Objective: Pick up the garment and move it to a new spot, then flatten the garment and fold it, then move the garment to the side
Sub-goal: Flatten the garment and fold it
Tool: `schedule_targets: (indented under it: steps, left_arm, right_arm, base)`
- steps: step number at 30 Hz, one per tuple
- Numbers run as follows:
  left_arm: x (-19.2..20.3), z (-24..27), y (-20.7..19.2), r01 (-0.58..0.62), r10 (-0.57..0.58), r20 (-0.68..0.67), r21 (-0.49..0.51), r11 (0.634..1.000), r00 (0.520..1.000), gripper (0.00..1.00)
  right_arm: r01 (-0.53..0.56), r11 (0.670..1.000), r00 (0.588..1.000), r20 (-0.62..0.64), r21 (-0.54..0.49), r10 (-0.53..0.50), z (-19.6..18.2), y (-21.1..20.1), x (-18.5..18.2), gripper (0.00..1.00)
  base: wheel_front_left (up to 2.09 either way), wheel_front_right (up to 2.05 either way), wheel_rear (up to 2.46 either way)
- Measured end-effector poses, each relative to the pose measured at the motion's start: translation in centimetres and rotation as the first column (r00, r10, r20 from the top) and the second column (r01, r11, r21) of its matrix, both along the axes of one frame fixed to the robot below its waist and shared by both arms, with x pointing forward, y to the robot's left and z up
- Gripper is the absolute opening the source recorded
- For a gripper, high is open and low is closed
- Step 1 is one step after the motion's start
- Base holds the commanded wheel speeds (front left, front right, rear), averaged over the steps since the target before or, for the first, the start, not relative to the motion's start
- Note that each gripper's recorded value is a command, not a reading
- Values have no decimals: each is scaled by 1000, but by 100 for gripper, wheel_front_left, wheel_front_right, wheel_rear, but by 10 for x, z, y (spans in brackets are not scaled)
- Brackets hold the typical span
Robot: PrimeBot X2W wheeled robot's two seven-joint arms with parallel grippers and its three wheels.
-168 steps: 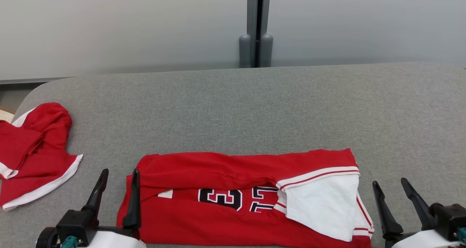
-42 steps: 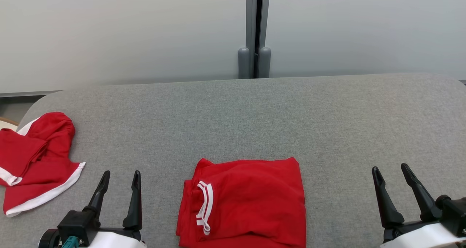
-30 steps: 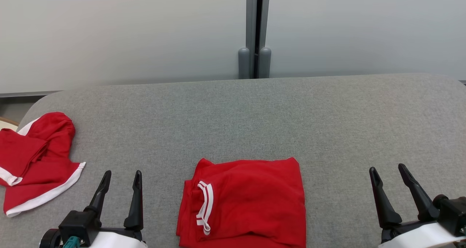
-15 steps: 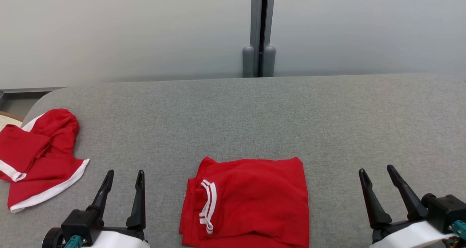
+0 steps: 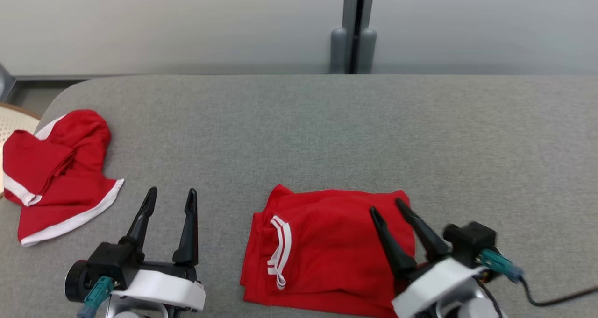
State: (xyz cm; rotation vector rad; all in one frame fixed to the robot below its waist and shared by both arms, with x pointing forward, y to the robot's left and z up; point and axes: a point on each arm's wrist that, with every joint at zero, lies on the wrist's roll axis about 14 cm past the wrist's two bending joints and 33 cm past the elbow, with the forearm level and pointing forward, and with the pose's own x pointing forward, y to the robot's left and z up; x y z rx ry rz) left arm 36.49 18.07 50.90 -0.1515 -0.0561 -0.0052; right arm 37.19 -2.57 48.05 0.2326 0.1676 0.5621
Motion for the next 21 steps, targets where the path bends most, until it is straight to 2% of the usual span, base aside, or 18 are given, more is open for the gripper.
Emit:
schedule_targets:
  steps: [1,9,16,21]
  left_arm:
    - [2,-1,0,-2,2,-1,-2,1000,1000,100]
    - [14,-9,4,-16,16,-18,-10,1000,1000,100]
    - [21,-17,13,-38,38,-40,-4,999,998,100]
    - [25,-23,16,-51,51,-53,-6,999,997,100]
  right_arm:
    - [-26,1000,1000,-5,12,26,-2,10,2,0]
    - [-184,983,981,-56,20,185,-25,69,22,0]
    - [-299,954,937,-189,-2,294,-71,99,7,0]
    - [-335,942,912,-251,-2,324,-91,106,1,0]
  base:
    - [0,0,0]
    - [0,0,0]
    - [0,0,0]
    - [0,0,0]
